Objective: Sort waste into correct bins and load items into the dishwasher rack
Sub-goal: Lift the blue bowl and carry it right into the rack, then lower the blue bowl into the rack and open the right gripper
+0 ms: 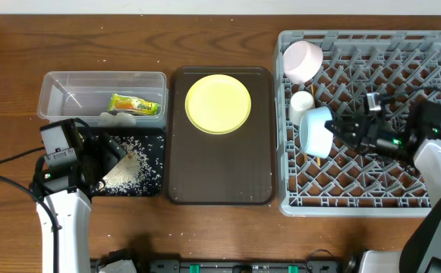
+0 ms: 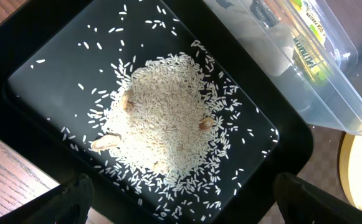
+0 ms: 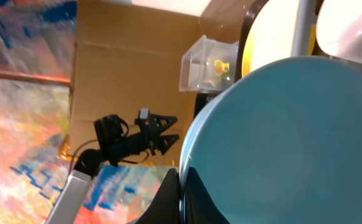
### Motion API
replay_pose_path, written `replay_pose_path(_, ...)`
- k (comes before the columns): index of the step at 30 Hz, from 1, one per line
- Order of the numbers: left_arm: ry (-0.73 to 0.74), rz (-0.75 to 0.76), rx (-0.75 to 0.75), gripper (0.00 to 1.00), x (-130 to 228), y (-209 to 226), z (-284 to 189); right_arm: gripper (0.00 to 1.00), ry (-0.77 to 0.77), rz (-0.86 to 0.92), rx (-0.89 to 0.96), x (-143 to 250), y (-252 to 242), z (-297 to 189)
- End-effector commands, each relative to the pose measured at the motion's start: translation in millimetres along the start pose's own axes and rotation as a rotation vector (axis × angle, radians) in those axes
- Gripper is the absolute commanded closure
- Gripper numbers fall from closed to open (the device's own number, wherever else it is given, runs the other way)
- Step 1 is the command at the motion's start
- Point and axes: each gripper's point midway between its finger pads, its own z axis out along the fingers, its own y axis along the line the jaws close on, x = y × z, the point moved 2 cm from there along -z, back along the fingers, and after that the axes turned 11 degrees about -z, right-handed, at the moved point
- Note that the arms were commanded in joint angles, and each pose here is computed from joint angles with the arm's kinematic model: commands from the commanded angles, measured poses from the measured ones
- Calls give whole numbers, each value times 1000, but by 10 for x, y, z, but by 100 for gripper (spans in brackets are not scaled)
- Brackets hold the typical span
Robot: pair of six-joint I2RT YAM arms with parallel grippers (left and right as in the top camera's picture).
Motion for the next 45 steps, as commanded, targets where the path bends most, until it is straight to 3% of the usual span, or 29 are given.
replay_pose_path(1,-19,-9,-8,5,-54,0,-28,99,-15,37,96,123,-245,-91)
replay_pose_path(11,-19,-9,-8,5,-54,0,-28,99,-1,86,371,247,-698,-304)
replay_pose_path(23,-19,-9,-7,5,-53,0,-28,90,22,101,489,292,-857,-379)
replay_pose_path(30,-19,-9,-7,5,-53,0,-28,98,29,112,486,317,-848,-372)
replay_pose_path(37,-19,-9,-8,5,-54,0,-28,77,46,93,484,351,-841,-372)
replay_pose_path(40,-19,-9,-8,5,-54,0,-28,58,51,96,486,362,-840,-373)
replay_pose_path(45,-19,-9,-8,5,-54,0,-28,51,59,87,484,375,-829,-373)
